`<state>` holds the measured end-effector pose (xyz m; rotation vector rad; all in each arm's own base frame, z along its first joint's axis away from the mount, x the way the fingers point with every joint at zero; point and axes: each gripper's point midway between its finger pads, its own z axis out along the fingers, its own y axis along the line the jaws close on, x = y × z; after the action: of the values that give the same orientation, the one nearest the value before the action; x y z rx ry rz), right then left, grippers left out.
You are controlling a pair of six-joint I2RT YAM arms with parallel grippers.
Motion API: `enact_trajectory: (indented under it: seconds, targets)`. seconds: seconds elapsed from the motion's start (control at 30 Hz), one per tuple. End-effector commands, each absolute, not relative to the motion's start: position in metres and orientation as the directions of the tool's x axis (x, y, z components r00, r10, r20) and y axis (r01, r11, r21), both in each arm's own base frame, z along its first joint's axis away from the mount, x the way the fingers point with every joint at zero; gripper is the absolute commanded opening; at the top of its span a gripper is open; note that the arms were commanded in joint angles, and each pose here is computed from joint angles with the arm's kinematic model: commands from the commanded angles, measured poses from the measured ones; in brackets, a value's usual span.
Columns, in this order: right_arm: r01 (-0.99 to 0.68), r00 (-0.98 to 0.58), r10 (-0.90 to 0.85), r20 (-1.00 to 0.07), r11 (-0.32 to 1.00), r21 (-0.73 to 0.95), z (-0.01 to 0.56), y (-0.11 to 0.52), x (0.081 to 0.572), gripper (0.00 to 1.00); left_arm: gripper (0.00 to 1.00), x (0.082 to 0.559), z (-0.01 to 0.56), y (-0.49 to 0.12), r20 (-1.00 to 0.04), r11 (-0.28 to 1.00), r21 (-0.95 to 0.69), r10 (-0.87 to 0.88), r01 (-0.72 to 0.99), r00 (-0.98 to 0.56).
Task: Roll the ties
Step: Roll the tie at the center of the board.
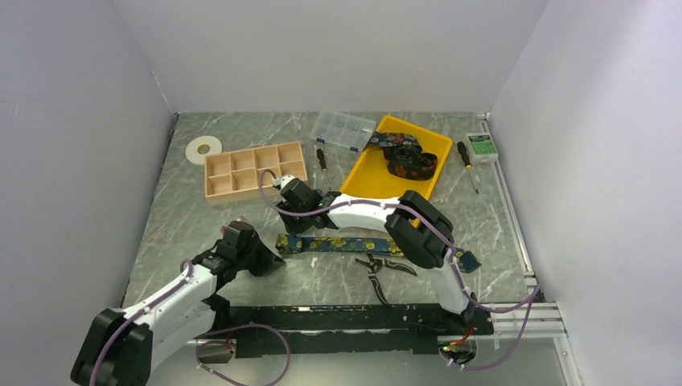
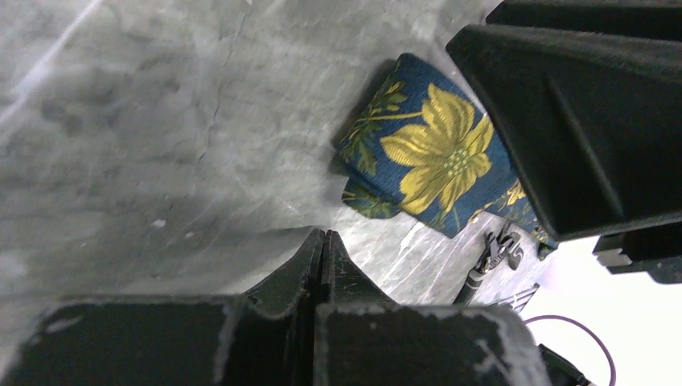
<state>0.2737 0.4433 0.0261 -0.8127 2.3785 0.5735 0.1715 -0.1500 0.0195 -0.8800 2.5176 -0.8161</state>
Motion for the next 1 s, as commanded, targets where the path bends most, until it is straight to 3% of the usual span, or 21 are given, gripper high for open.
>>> enact_trajectory:
  seconds: [0.0, 0.7, 0.97]
  targets:
    - [-0.676, -0.638, -0.424, -0.642, 0.708, 0.205, 0.034, 0.447, 0.273, 0.39, 0.03, 0.192, 0.029, -0.161, -0.152, 0.605, -0.680, -0.669, -0.414, -0.728]
    - [-0.751, -0.611, -0.490, -0.622, 0.607, 0.260, 0.029, 0.448, 0.245, 0.34, 0.03, 0.211, 0.005, -0.148, -0.244, 0.647, -0.634, -0.687, -0.424, -0.684]
    - [-0.639, -0.653, -0.357, -0.668, 0.733, 0.232, 0.053, 0.432, 0.290, 0.46, 0.03, 0.187, 0.007, -0.143, -0.237, 0.671, -0.626, -0.649, -0.397, -0.723]
